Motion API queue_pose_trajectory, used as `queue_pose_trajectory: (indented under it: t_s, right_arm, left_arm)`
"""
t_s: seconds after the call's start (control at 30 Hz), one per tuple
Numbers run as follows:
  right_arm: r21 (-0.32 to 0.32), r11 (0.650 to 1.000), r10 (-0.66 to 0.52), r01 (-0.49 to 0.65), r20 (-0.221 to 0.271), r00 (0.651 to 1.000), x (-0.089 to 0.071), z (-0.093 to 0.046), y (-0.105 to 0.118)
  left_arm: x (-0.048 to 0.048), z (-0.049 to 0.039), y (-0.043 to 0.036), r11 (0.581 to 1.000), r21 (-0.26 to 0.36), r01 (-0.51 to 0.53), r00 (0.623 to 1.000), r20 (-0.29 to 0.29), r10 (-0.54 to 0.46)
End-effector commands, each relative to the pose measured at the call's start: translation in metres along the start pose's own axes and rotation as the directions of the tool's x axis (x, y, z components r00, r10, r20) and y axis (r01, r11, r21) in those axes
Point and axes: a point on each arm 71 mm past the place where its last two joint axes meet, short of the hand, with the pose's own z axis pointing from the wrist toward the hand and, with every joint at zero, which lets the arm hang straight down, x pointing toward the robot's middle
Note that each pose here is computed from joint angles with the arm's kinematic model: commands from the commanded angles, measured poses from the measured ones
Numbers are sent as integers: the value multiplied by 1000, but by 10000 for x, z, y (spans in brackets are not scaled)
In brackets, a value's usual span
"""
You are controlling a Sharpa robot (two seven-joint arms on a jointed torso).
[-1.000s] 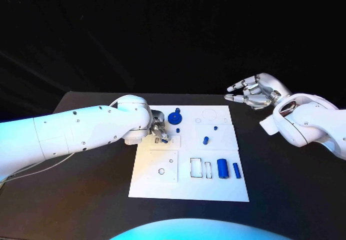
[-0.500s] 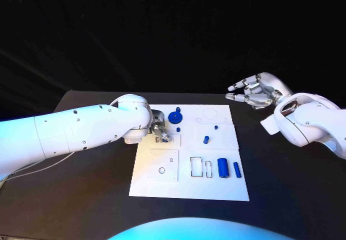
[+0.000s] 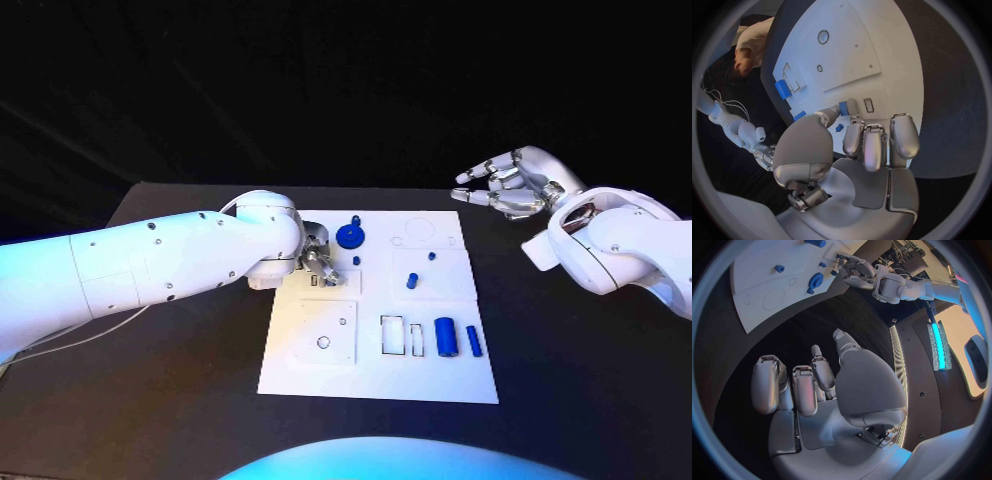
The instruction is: Assemble the parts on the task board
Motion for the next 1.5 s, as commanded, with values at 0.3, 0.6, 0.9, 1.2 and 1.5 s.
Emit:
queue_pose_trajectory:
  t_s: [0.3, 0.6, 0.9, 1.2, 1.5]
  right_arm:
    - [-4, 1000, -9, 9, -7, 1000, 4, -2, 2]
    - [-4, 1000, -9, 9, -7, 1000, 3, -1, 0]
    - [-3, 1000, -10, 10, -8, 1000, 4, 2, -1]
    - [-2, 1000, -10, 10, -9, 1000, 5, 5, -3]
    - [2, 1000, -11, 11, -11, 1000, 5, 6, -9]
  left_arm:
    - [-2, 32, 53, 1000, -23, 2, 1000, -6, -2]
    - [0, 38, 57, 1000, -22, 18, 1000, -16, -19]
    - [4, 39, 55, 999, -17, 40, 999, -24, -41]
    - [-7, 41, 57, 996, -13, 87, 996, -13, -87]
    - [-4, 37, 52, 988, -2, 157, 987, -20, -157]
